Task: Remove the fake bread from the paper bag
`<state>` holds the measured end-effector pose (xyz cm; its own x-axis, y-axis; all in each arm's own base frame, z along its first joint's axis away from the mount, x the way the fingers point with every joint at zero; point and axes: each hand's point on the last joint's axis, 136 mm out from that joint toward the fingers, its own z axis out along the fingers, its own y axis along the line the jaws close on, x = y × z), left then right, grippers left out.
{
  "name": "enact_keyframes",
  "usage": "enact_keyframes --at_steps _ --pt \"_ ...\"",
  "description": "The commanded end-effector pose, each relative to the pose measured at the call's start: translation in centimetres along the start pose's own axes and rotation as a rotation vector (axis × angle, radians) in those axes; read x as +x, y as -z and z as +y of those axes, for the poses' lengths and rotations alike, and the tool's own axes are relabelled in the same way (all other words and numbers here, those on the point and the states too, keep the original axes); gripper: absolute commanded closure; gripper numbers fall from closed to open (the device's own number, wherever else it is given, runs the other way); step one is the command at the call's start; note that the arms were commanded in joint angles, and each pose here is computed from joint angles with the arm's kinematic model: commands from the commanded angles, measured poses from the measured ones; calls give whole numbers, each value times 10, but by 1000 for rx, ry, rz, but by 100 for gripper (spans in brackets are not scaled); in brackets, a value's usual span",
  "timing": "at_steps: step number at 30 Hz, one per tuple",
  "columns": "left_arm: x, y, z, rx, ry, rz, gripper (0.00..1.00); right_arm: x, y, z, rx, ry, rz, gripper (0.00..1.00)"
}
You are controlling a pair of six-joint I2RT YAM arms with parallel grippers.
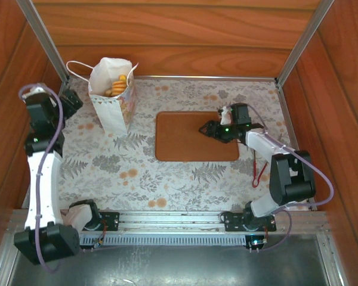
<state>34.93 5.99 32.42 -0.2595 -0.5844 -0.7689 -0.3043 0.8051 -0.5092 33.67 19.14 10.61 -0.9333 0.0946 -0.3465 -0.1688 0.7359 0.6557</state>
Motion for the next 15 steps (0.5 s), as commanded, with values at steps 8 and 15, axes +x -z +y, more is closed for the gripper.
enact_keyframes --at_steps 8,15 --pt "-9 -58 -51 192 70 278 1 7 -33 75 -147 17 110 28" --pt "-24 -90 -59 219 99 302 6 -2 -45 124 -212 63 84 29"
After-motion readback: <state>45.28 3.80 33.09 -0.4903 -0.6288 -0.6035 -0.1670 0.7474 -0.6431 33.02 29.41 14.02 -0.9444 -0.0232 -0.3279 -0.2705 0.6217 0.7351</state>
